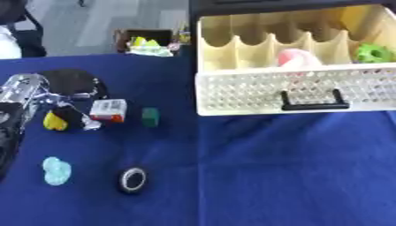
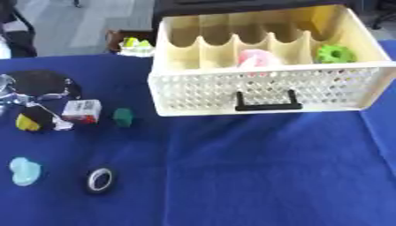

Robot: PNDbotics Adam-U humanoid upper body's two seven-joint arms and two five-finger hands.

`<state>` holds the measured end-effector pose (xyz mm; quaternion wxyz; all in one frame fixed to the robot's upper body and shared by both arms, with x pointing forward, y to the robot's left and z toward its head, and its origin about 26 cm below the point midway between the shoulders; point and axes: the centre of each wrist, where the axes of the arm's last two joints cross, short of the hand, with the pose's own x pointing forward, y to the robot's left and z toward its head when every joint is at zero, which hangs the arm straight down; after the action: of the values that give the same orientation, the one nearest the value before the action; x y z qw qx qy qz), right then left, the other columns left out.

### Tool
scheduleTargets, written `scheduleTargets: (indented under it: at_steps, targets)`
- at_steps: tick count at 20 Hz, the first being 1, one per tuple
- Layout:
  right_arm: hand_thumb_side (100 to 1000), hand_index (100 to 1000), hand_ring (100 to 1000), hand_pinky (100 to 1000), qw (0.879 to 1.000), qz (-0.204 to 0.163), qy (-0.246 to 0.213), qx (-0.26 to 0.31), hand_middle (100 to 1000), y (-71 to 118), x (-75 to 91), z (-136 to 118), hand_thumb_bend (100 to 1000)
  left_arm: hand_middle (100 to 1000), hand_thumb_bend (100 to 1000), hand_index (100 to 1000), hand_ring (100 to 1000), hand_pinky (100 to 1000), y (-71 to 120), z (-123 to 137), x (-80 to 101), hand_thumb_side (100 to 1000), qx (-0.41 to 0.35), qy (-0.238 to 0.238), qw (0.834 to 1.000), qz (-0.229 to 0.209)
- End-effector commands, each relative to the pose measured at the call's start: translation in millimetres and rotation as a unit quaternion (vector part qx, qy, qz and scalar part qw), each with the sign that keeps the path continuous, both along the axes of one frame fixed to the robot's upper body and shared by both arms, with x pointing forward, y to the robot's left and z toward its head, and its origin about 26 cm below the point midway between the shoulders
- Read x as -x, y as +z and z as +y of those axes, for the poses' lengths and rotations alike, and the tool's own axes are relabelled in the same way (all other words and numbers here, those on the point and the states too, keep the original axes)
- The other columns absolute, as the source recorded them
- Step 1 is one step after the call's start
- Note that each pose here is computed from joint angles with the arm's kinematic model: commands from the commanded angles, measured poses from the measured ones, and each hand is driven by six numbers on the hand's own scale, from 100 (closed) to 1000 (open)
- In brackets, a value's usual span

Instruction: Pick up objects from table and place into drawer.

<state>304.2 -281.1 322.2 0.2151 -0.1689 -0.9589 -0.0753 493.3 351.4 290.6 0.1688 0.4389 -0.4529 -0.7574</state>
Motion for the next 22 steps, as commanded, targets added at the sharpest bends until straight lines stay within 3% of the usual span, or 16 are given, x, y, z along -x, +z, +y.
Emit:
scheduleTargets:
  at_steps: [1,3,7,16,22]
  targets:
    - [1000,782,687,882,1.000,-0.011,-0.002,0.000,519,6.0,3.8,-2.1,100,532,225,628,643,539,2.1,5.4,0.7,661,-0.008,0.009,1.000,0.004]
    - [1000,781,684,883,1.000,-0.010,-0.001,-0.001,519,5.6,3.6,-1.9,100,530,217,624,639,535,3.7,4.4,0.5,601,-0.006,0.008,1.000,0.003]
    - [1000,780,681,883,1.000,-0.009,0.000,-0.004,520,4.5,3.4,-1.7,100,527,218,622,636,531,4.9,3.7,0.5,568,-0.003,0.006,1.000,0.005]
    - [1000,779,681,883,1.000,-0.004,-0.002,-0.008,520,2.3,2.9,-1.5,100,523,183,614,630,526,9.8,1.6,0.7,563,0.002,0.002,1.000,0.007]
    - [1000,779,681,882,1.000,0.000,-0.001,-0.008,521,0.5,2.5,-0.7,100,521,146,610,628,524,19.2,-0.8,1.8,496,0.014,-0.009,1.000,0.003]
